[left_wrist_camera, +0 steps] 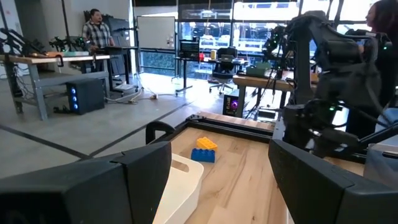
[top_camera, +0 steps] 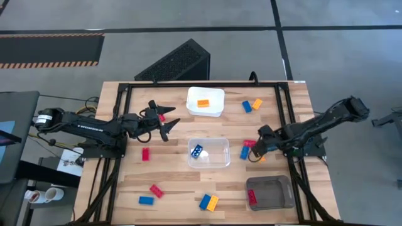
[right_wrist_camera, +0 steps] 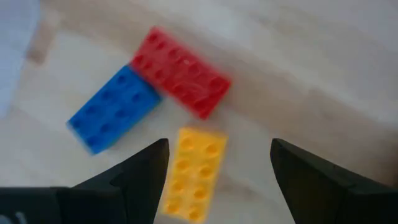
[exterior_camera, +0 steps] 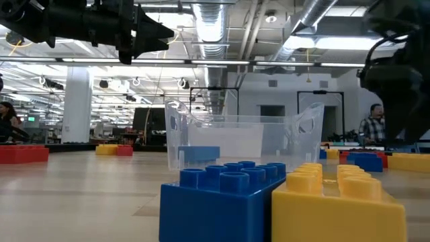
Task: Sort & place blocks by color
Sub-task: Put the yellow game piece into the white bin
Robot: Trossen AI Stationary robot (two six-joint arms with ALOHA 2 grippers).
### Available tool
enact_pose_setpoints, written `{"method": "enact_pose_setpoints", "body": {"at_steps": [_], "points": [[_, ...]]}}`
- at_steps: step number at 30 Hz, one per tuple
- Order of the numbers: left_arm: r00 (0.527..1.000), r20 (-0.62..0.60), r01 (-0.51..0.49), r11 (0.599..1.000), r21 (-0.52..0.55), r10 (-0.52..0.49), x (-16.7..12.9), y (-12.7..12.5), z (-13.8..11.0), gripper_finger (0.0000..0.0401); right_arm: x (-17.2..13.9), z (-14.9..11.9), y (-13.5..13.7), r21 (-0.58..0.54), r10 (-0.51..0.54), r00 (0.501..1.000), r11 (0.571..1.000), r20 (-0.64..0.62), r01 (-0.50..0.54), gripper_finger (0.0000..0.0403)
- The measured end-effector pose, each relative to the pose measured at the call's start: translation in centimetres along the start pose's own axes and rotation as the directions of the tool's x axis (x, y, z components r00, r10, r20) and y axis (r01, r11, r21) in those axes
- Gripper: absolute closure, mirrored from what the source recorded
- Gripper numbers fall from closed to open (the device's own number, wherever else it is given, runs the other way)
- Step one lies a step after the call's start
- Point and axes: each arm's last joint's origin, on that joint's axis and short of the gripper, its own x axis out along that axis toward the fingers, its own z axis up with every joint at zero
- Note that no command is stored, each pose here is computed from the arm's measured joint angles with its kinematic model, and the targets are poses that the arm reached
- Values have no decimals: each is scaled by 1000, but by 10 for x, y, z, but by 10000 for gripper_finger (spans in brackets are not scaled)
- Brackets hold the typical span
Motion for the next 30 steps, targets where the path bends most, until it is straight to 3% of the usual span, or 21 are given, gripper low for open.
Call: {"method": "enact_pose_setpoints", "body": {"at_steps": [7, 21, 25, 30], "points": [[1000, 0, 0, 1000, 0, 0, 0, 0, 0, 143, 2, -16, 10, 18, 48, 999, 999, -19, -47, 101], [1000, 8, 0, 1000, -3, 0, 0, 0, 1, 143, 37, -29, 19, -46, -138, 986, 990, -97, 134, 107], [1000, 10, 0, 1000, -4, 0, 0, 0, 1, 143, 39, -30, 22, -48, -137, 985, 990, -101, 132, 151], [1000, 13, 0, 1000, -5, 0, 0, 0, 1, 143, 36, -29, 22, -65, -96, 990, 994, -99, 90, 264]]}}
